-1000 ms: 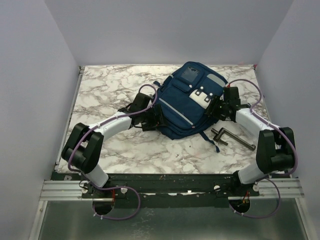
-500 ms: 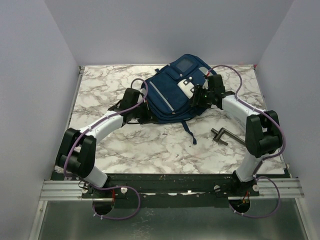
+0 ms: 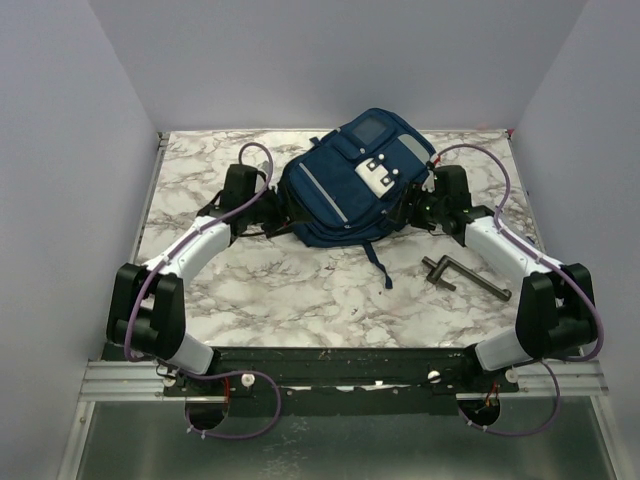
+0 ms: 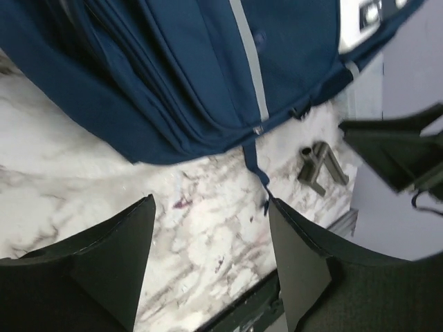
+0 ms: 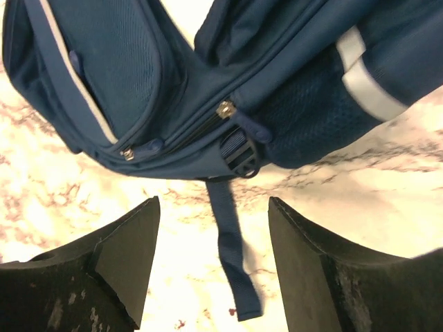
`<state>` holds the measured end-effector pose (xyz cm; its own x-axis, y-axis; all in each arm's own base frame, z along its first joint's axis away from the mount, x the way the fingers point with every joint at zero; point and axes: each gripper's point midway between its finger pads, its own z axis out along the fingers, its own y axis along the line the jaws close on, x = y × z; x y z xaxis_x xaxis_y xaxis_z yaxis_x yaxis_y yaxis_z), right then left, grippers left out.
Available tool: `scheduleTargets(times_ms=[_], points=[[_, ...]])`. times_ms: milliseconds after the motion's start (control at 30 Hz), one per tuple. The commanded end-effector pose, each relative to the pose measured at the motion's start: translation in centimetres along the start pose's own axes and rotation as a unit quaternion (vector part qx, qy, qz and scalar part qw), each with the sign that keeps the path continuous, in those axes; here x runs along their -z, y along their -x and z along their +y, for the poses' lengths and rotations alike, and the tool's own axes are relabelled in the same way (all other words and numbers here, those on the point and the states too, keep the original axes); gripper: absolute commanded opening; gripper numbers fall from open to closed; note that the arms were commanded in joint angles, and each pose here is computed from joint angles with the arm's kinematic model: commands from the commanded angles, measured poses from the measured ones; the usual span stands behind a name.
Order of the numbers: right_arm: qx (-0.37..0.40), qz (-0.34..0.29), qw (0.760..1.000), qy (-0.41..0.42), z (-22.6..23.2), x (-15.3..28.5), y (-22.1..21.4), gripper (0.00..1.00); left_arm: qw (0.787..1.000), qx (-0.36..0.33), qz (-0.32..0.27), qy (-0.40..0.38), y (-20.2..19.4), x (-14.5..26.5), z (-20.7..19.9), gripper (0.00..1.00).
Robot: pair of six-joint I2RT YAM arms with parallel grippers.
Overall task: Pack the student bag
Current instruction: Adjust the student bag at the center of the board.
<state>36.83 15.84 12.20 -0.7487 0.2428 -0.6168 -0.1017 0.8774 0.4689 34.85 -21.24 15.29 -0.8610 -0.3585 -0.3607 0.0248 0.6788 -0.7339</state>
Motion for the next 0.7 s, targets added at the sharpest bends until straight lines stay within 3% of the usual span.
scheduleTargets(times_ms=[0,133,367,500,567,600,667], points=[[-0.031,0.001,0.996,0.086,3.3,0.2,-0.6,0.68,0.998,-0.015,-0.02,0.062,3.6,-1.6,2.1,0.69],[-0.024,0.024,0.998,0.053,2.2,-0.5,-3.3,0.7,0.996,-0.028,0.007,0.09,4.7,-5.2,4.0,0.61],[-0.012,0.027,0.999,0.022,0.7,-0.8,-3.9,0.69,0.994,-0.033,0.026,0.096,4.1,-7.0,4.3,0.49],[-0.009,0.028,0.999,0.014,0.4,-0.9,-4.0,0.69,0.995,-0.032,0.031,0.093,4.5,-8.0,4.2,0.29],[0.001,0.024,1.0,0.0,-0.2,-0.8,-3.9,0.68,0.996,-0.027,0.034,0.082,4.3,-7.8,3.5,0.05],[0.006,0.021,1.0,-0.016,-0.8,-0.6,-3.8,0.68,0.996,-0.031,0.026,0.074,4.5,-7.3,2.7,0.0],[0.023,0.005,0.999,-0.047,-1.9,0.0,-3.3,0.68,0.998,-0.038,0.01,0.051,4.6,-5.7,0.5,0.0]])
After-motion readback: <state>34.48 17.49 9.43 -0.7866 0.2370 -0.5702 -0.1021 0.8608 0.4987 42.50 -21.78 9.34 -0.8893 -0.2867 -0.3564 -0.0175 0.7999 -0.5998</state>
